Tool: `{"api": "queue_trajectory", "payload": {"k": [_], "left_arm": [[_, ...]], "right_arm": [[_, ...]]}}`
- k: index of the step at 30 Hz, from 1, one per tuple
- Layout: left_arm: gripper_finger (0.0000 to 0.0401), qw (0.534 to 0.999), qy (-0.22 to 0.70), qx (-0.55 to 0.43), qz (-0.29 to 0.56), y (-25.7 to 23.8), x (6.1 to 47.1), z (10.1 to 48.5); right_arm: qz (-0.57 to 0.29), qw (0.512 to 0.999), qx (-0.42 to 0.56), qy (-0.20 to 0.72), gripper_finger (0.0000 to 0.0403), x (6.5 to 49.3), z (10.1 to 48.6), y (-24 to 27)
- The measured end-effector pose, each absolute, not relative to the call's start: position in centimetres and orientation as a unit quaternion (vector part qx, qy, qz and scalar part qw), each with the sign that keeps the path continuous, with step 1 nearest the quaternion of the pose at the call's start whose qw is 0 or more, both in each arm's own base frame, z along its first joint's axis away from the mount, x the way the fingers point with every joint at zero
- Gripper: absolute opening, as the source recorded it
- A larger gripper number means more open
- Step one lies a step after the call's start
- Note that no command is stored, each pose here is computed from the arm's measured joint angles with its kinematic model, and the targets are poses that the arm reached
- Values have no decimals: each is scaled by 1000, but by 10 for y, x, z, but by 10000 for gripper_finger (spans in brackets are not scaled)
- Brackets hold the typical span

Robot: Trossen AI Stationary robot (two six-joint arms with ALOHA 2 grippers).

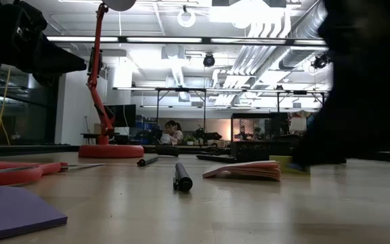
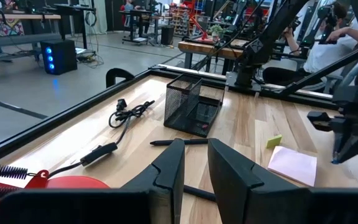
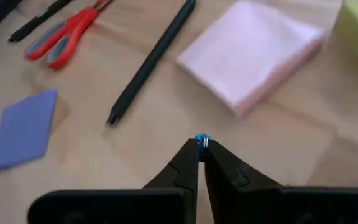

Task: Pick and place office supplies into organizer
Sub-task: Put the blue paper clip into the desk organizer

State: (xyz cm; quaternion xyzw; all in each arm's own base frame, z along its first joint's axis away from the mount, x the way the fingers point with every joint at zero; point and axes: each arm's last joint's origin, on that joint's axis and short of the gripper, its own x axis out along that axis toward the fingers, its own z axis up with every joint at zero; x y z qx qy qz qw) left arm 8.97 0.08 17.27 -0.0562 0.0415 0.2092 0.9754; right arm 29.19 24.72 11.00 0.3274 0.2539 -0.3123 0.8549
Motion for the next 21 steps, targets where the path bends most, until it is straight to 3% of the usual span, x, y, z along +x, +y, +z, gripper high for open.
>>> {"api": "queue_trajectory", "payload": {"k": [13,21], "left_arm": [[61,975,41,-56,209,1,90,173],[60,975,41,-56,209,1,90,173]], "right_arm": [[-410,840,251,251,3,318,123,182],[-454,833,228,222,2,316,156,152]]}}
